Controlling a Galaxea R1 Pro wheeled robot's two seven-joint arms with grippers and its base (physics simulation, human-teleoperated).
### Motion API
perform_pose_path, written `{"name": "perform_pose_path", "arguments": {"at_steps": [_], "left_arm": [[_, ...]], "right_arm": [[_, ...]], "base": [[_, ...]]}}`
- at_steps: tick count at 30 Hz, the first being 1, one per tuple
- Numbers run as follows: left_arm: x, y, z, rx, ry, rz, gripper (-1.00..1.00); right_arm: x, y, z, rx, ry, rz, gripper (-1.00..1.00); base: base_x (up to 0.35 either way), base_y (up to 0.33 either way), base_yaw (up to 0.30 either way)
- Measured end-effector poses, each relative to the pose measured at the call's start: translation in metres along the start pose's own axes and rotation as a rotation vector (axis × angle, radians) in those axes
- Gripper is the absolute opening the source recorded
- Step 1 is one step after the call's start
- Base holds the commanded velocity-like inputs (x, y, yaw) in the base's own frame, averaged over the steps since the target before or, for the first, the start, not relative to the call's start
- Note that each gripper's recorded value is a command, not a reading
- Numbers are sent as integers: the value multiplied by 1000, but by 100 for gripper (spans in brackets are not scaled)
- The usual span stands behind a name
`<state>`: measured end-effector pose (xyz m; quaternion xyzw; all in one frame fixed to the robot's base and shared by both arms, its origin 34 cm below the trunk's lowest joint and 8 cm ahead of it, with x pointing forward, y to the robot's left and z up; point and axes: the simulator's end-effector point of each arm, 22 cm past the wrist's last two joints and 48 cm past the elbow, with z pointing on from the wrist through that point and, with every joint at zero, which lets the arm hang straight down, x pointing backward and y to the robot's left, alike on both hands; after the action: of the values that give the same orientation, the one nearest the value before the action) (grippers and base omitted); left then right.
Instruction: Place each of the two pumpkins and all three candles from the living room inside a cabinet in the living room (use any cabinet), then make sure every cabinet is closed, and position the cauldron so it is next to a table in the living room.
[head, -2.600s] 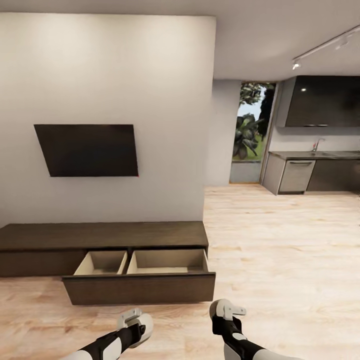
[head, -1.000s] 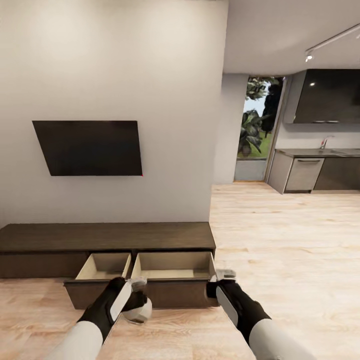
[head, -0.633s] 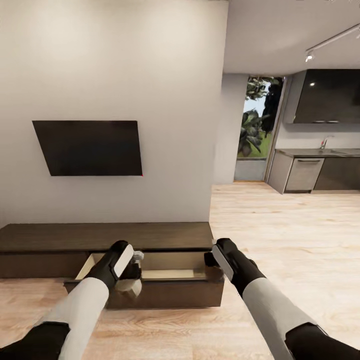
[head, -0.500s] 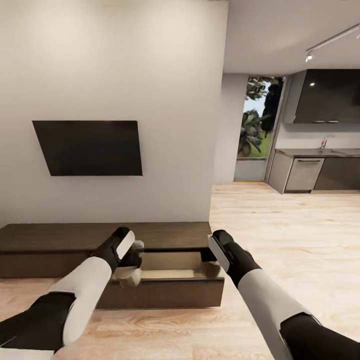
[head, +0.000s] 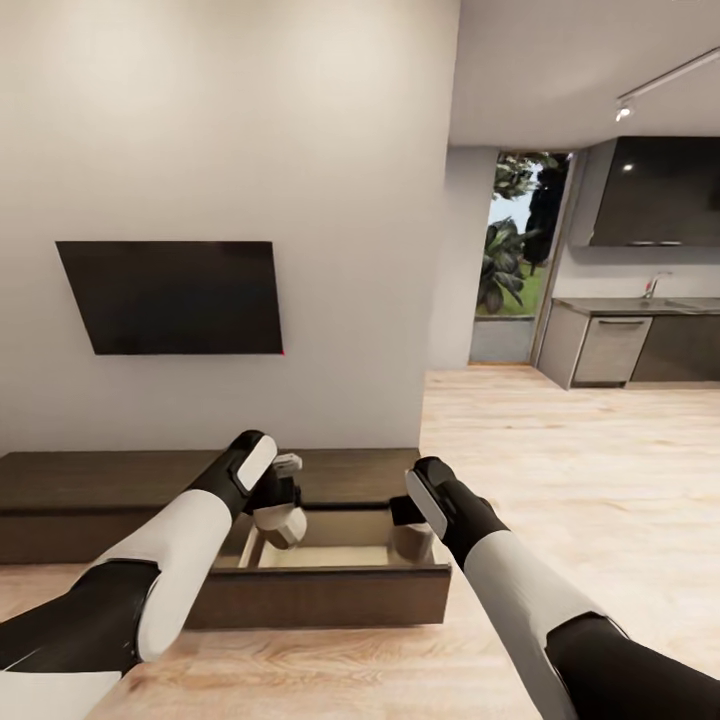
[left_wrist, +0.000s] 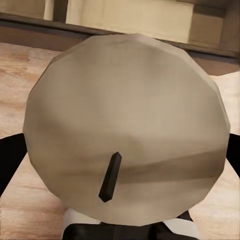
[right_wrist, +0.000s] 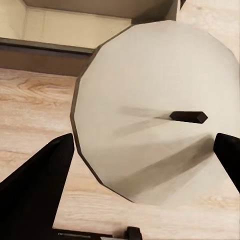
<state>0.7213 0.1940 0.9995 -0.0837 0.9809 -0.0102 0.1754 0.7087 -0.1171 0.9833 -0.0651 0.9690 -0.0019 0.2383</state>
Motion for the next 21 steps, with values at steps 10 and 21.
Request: {"name": "perform_pose_path", "arguments": {"at_steps": [10, 21], "left_arm": [[10, -19, 2, 23, 20, 13, -100], [45, -8, 39, -20, 66, -29, -100]], "right_arm": [[-2, 4, 7, -20, -31, 36, -100], [16, 19, 26, -97, -8, 75, -100]], "base": [[329, 0, 0], [193, 0, 0]]}}
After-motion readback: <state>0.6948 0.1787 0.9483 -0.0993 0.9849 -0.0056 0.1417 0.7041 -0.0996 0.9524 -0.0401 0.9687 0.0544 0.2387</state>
